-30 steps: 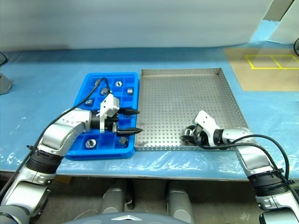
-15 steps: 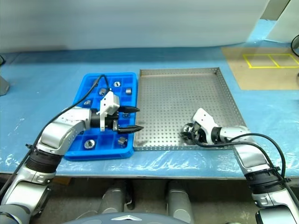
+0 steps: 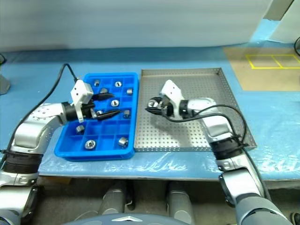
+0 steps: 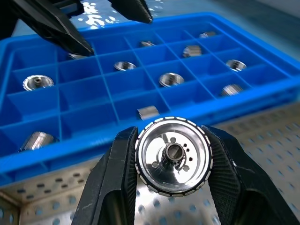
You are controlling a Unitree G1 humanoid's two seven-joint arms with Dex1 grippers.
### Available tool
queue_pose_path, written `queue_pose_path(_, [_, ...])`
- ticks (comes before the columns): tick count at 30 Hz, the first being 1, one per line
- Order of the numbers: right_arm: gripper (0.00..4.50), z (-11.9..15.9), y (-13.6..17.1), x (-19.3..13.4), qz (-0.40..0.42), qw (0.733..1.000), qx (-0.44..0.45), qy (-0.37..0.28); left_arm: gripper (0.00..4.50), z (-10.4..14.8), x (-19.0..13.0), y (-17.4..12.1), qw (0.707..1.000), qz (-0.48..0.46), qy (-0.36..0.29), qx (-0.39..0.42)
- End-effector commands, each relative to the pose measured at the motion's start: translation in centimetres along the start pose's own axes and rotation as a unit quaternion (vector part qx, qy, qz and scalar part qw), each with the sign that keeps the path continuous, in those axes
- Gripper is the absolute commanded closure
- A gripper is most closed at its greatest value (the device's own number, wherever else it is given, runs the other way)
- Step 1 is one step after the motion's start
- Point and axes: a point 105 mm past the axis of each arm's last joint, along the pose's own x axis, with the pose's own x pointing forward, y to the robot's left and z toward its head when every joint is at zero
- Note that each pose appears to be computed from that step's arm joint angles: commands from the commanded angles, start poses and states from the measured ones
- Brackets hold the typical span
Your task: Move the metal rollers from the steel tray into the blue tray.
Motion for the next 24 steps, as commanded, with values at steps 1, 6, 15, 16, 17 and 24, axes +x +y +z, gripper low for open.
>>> queue_pose_path(1, [2.87, 1.3, 0.2, 1.7, 0.029, 0.999, -0.025, -0.02, 0.33, 0.9, -2.6, -0.1, 1.0, 0.028, 0.0, 0.013])
queue_pose_path(6, [2.87, 2.1, 1.2, 3.7, 0.08, 0.995, -0.038, -0.036, 0.33, -0.4, -6.1, -1.7, 0.998, 0.05, 0.041, 0.004])
queue_pose_path(15, [2.87, 2.2, 2.9, 6.0, 0.131, 0.989, -0.042, -0.046, 0.33, -0.4, -7.6, -3.3, 0.995, 0.091, 0.049, -0.012])
queue_pose_path(16, [2.87, 2.1, 3.0, 6.1, 0.133, 0.989, -0.043, -0.046, 0.33, -0.5, -7.6, -3.4, 0.994, 0.092, 0.05, -0.014])
queue_pose_path(17, [2.87, 2.0, 3.0, 6.3, 0.131, 0.989, -0.044, -0.044, 0.33, -0.5, -7.6, -3.6, 0.994, 0.092, 0.05, -0.015])
queue_pose_path(24, [2.12, 0.1, 2.3, 6.5, 0.108, 0.993, -0.043, -0.015, 0.33, -0.3, -6.9, -3.8, 0.995, 0.086, 0.046, -0.02])
